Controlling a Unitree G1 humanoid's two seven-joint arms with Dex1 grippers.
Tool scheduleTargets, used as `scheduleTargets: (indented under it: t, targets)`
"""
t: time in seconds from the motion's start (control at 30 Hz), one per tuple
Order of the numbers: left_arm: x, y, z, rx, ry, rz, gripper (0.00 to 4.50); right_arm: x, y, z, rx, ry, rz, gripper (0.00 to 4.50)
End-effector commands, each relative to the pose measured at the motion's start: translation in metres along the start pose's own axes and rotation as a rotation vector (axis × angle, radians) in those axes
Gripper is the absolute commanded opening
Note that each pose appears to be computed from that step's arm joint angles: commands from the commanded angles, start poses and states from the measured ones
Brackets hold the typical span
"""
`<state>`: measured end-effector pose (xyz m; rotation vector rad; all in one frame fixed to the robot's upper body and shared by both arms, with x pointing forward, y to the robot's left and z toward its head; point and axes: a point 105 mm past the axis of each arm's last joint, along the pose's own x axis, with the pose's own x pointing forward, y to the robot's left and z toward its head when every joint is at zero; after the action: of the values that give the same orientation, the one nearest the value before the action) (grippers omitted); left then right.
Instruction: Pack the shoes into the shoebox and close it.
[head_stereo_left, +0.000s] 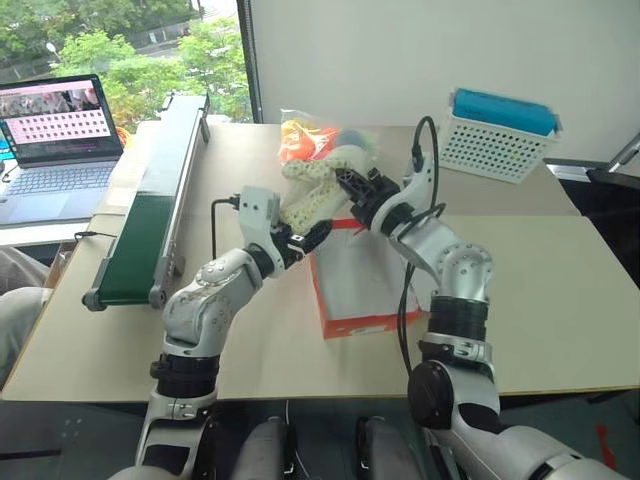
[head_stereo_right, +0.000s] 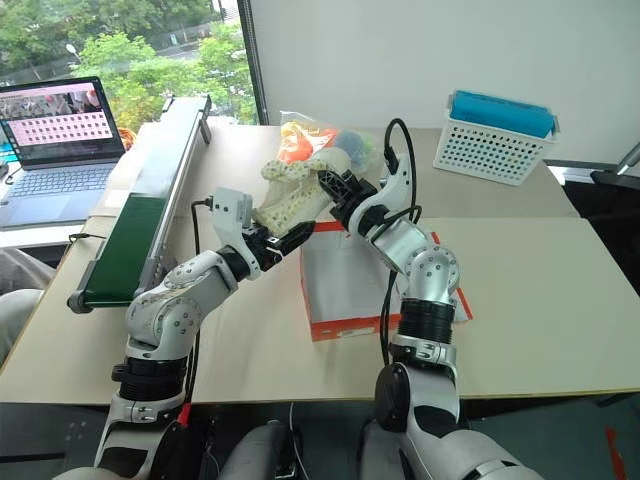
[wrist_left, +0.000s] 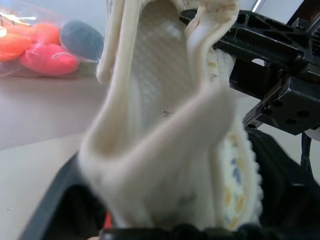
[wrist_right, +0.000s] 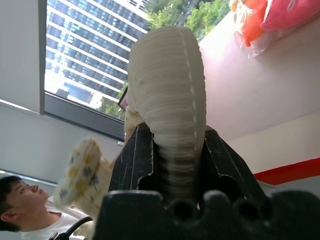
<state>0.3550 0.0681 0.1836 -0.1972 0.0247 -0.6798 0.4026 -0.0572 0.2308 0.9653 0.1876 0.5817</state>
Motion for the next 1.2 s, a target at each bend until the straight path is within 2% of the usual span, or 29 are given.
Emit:
scheduleTargets:
  t: [0.03,0.2,0.27,0.3,0.37,0.4,0.6,0.8,1.07,1.2]
  targets:
    - [-0.004,-0.011,0.016,0.022,-0.07,-0.043,4.48,-0.011,0.036,0.04,-0.072,-0.11,0.066,0.82]
    - [-0.013,-0.009,0.01,0.024,-0.05,-0.049,4.48,-0.029,0.022,0.084,-0.227,-0.192,-0.063,0.82]
    - [-0.02,-0.007,0.0,0.039,-0.013,-0.053,4.48,-0.04,0.013,0.1,-0.413,-0.156,-0.145,0.82]
    - [-0.024,-0.008,-0.005,0.057,0.008,-0.07,4.48,-0.044,0.007,0.102,-0.54,-0.082,-0.191,0.82]
    - [-0.032,-0.015,-0.013,0.111,0.047,-0.128,4.48,-0.052,-0.009,0.089,-0.708,0.119,-0.25,0.82]
    - [-0.036,-0.02,-0.015,0.132,0.063,-0.174,4.48,-0.055,-0.016,0.084,-0.732,0.186,-0.259,0.82]
    - [-0.058,-0.038,-0.027,0.23,0.165,-0.387,4.48,-0.059,-0.045,0.058,-0.782,0.442,-0.284,0.82]
    - [-0.063,-0.033,-0.033,0.277,0.206,-0.404,4.48,-0.055,-0.066,0.041,-0.828,0.569,-0.298,0.82]
    - [-0.06,-0.036,-0.03,0.272,0.18,-0.383,4.48,-0.044,-0.096,0.01,-0.984,0.726,-0.301,0.82]
    - [-0.06,-0.036,-0.029,0.272,0.173,-0.376,4.48,-0.043,-0.11,0.003,-1.027,0.769,-0.331,0.82]
